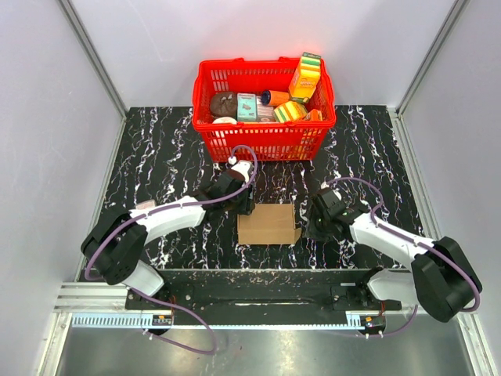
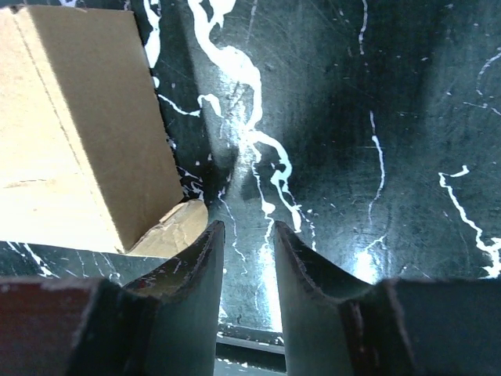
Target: Fold the paper box
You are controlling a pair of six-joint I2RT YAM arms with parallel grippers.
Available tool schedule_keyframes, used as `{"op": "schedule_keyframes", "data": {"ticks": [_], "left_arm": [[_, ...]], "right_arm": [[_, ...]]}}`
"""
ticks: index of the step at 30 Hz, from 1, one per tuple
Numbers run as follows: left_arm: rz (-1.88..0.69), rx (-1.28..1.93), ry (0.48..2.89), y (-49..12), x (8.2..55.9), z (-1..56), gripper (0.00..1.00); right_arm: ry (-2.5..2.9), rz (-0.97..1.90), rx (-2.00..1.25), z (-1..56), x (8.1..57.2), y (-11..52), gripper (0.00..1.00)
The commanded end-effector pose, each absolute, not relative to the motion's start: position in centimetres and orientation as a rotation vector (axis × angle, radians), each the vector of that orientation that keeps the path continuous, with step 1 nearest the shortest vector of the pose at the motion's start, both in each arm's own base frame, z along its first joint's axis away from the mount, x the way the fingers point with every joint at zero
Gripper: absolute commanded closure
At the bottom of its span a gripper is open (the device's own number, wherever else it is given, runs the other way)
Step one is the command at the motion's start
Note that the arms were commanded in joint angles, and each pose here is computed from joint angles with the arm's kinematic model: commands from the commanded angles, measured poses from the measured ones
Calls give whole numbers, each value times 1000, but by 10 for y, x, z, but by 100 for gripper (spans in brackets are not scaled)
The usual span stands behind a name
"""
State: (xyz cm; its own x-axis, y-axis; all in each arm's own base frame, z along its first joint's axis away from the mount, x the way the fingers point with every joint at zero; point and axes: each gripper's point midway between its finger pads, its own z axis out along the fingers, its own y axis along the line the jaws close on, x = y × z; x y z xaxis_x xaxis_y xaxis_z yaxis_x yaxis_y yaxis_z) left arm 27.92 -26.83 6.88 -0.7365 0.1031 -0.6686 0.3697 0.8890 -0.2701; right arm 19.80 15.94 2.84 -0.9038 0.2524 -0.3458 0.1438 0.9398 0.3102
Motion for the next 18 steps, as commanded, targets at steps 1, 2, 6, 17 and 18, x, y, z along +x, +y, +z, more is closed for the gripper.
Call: {"op": "schedule_keyframes", "data": {"ticks": [1,2,6,17,18], "left_arm": [[-462,354,2508,-250,252,41,57],[-463,351,2508,-250,251,41,57],[-483,342,2523,-247,243,36,57],[-503,328,2533,-246,237,31,57],[-505,327,2531,-246,237,31,57]], "right_arm": [[2657,473,262,39,211,172,62],[2666,502,254,39,209,176,62],[2664,537,242,38,211,182,62],[2673,671,239,38,209,200,62],[2675,681,234,39,209,202,62]]}}
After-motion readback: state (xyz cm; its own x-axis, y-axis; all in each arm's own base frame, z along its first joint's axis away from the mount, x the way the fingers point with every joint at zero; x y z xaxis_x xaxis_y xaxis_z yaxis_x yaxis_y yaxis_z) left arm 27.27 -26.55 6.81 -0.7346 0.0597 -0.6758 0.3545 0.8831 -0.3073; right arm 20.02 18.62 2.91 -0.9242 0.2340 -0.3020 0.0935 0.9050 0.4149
